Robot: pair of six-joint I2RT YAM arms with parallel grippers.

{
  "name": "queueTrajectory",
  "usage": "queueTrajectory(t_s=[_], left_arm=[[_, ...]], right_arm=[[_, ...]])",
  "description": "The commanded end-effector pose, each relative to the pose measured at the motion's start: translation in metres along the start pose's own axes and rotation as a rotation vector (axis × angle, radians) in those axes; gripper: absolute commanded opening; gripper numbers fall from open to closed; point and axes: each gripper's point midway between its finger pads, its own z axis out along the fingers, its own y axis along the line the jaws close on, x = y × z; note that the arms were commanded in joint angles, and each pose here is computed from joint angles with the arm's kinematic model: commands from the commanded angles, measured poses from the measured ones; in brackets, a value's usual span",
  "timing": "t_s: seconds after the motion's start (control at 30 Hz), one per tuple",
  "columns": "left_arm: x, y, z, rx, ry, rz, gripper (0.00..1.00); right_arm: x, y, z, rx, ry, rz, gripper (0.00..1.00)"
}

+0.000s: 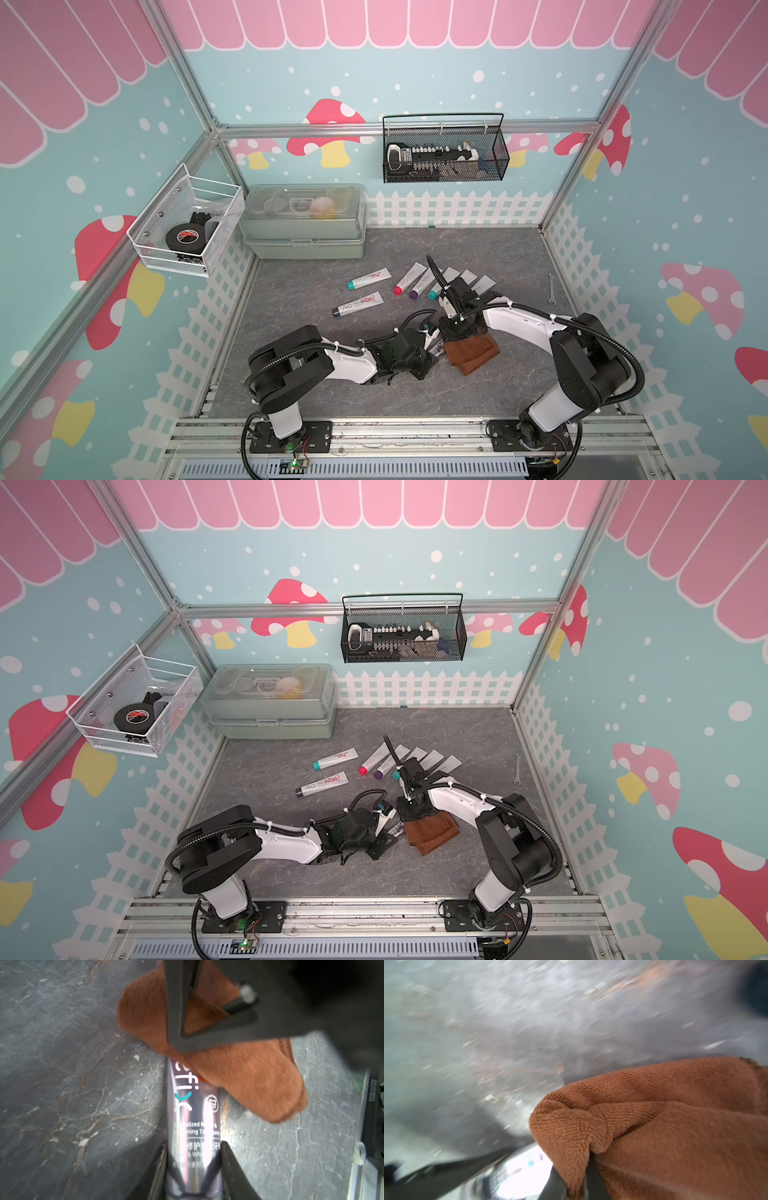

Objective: Wipe the surface of the toothpaste tube
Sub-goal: Wipe the dirt from the toothpaste tube.

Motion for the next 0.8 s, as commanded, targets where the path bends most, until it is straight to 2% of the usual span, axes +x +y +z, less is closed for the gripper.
queueTrajectory(t_s=[0.0,0.13,0.23,0.37,0.47,0.53,0.63,0.77], left_arm=[[0.029,0.016,-0.004,-0.069,0.081,-0.006,0.32],[0.029,0.016,-0.005,-0.069,0.08,-0.007,0.32],[0.03,0.016,-0.004,-0.067,0.082,-0.009,0.32],[0.03,0.015,-0.002,-0.063,0.083,-0.009,0.32],[0.03,0.015,0.0,-0.06,0.088,-0.007,0.32],[0.03,0.015,0.0,-0.063,0.088,-0.007,0.32],[0.03,0.016,0.001,-0.068,0.086,-0.007,0.31],[0.029,0.016,0.001,-0.068,0.085,-0.006,0.31]], right_arm=[[0.043,-0.066,0.015,0.314,0.149,0.018,0.05],[0.04,-0.068,0.018,0.286,0.14,0.045,0.05],[0.034,-0.059,0.012,0.201,0.104,0.07,0.05],[0.023,-0.019,-0.013,-0.036,0.017,0.054,0.06],[0.023,0.015,-0.028,-0.217,0.014,0.031,0.07],[0.028,0.03,-0.03,-0.276,0.026,0.01,0.07],[0.036,0.043,-0.024,-0.318,0.06,-0.01,0.07],[0.051,0.035,-0.001,-0.245,0.13,-0.017,0.07]])
